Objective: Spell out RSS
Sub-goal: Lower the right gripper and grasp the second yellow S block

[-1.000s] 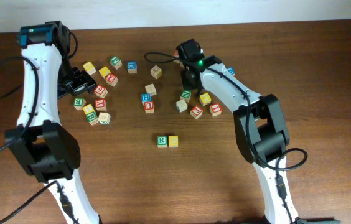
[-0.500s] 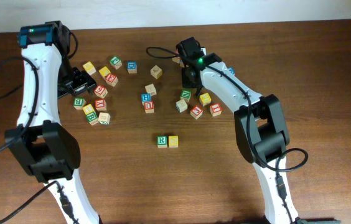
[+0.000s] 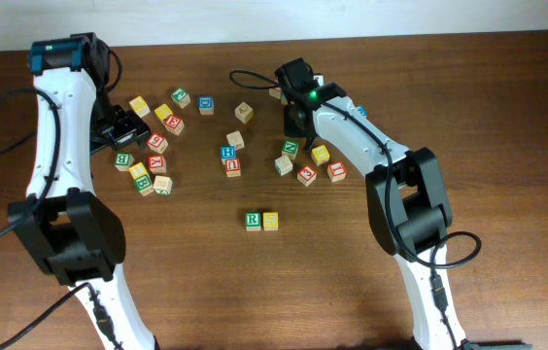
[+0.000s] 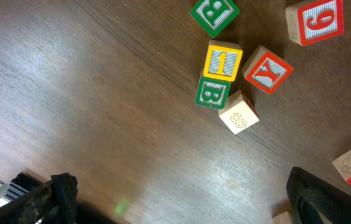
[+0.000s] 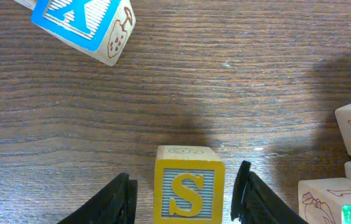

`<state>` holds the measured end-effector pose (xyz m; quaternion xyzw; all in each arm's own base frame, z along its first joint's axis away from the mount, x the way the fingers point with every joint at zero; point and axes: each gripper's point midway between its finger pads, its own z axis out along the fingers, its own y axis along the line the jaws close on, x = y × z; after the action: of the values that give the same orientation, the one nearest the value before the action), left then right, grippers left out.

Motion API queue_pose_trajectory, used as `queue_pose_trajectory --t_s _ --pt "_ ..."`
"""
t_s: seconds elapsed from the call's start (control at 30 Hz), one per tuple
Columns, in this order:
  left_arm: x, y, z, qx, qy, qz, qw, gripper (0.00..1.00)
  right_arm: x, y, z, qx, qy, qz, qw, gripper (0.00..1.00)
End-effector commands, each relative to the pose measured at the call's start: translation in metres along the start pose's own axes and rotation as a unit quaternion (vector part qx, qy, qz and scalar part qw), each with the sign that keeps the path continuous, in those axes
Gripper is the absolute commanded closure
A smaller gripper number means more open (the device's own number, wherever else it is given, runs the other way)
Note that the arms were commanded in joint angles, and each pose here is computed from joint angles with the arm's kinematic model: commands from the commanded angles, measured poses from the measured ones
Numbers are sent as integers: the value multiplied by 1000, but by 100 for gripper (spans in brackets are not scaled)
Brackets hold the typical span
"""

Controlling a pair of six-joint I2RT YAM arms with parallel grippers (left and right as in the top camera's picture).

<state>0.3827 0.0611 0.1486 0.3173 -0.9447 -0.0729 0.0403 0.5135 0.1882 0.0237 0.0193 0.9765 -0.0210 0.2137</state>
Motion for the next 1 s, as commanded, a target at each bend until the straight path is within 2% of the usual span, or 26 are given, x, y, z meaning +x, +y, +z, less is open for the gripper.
queue_pose_trajectory --t_s 0.0,0.77,0.97 --pt "-4 -1 -1 -3 -7 4 1000 1 -1 2 3 -3 1 6 1000 56" --pt "-4 -1 -1 -3 -7 4 1000 1 1 -2 8 -28 16 14 999 55" --pt "-4 -1 -1 -3 -7 4 1000 1 1 -2 8 -28 16 14 999 62"
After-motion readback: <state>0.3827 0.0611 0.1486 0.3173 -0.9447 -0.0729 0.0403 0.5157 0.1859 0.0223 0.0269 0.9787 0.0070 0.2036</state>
